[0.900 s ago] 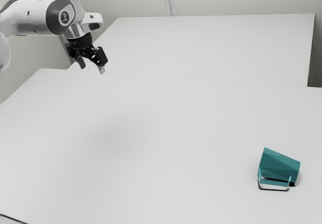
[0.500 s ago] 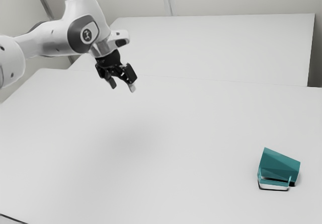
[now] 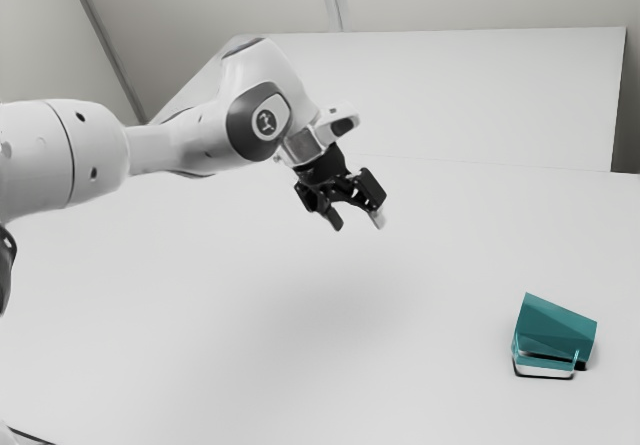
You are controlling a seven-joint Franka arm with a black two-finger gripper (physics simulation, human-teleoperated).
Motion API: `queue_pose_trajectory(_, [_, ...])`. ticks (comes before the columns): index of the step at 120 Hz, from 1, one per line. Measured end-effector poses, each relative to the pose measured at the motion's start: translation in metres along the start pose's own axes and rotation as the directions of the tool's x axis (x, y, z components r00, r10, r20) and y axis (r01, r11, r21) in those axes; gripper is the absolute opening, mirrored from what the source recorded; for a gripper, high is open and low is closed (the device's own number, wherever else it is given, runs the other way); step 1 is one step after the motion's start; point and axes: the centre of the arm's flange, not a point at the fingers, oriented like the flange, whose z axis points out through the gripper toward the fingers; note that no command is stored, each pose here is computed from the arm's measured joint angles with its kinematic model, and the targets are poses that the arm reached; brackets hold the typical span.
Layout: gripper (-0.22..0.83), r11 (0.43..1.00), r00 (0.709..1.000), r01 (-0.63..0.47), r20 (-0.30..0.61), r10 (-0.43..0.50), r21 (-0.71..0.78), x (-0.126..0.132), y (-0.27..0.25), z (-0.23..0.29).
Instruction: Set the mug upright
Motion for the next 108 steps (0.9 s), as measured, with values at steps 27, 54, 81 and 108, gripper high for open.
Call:
queue_pose_trajectory(27, [0.61, 0.981, 0.995, 0.092, 0.046, -0.085, -0.170, -0.007, 0.038, 0.057])
queue_pose_trajectory(54, [0.61, 0.951, 0.991, 0.129, 0.064, -0.116, -0.281, -0.025, 0.070, 0.093])
queue_pose_trajectory(81, [0.61, 0.918, 0.987, 0.160, 0.084, -0.139, -0.363, -0.031, 0.087, 0.137])
queue_pose_trajectory(108, [0.62, 0.907, 0.994, 0.107, 0.057, -0.092, -0.408, -0.018, 0.113, 0.166])
